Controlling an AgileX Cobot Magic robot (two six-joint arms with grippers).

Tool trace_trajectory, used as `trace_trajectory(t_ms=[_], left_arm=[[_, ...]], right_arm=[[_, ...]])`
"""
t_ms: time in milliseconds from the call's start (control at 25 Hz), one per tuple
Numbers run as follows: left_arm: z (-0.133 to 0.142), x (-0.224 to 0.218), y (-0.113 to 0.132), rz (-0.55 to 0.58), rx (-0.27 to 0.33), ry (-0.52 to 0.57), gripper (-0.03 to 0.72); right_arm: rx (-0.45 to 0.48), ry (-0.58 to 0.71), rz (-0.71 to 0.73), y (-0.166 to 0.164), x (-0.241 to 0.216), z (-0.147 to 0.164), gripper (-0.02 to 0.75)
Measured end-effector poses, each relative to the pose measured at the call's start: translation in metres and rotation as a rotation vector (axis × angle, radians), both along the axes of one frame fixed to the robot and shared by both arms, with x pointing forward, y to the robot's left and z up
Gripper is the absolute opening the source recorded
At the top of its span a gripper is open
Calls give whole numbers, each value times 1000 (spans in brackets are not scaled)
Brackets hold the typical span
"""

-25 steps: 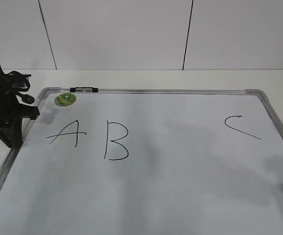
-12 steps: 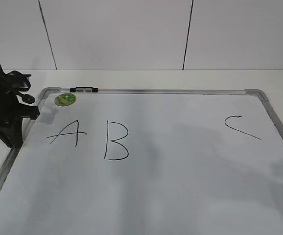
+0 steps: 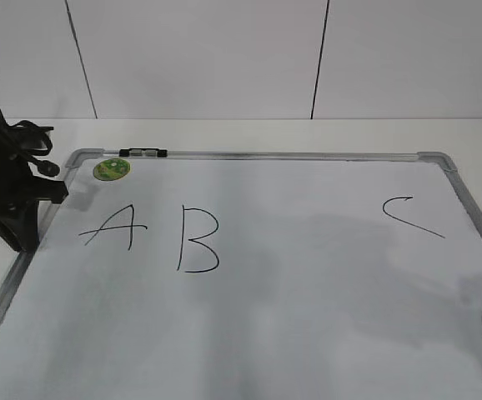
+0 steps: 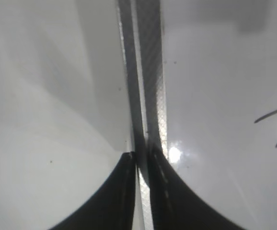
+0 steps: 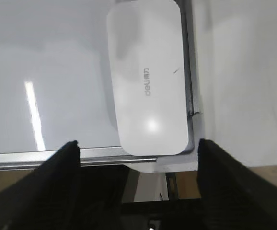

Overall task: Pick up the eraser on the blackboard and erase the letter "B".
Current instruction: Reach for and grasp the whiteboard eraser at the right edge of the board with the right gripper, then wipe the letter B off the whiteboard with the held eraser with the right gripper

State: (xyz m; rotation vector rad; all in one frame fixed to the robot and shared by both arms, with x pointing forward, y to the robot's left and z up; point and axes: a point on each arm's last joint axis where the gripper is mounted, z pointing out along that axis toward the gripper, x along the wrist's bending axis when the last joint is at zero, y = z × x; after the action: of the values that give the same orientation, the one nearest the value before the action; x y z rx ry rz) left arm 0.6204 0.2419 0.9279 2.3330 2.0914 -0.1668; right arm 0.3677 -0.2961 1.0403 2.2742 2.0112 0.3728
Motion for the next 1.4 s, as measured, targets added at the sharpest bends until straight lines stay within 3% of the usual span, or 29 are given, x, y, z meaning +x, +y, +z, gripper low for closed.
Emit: trace_trajectory(t_ms=[320,640,1400], left_arm=[[0,0,0,0,0,0,77],[0,0,0,3,-5,0,78],[0,0,-1,4,-7,-1,79]], right_arm=[[4,93,-9,-2,26,-21,589],[1,112,-13,-3,45,-37,647],[-1,234,11,-6,72,-77,650]])
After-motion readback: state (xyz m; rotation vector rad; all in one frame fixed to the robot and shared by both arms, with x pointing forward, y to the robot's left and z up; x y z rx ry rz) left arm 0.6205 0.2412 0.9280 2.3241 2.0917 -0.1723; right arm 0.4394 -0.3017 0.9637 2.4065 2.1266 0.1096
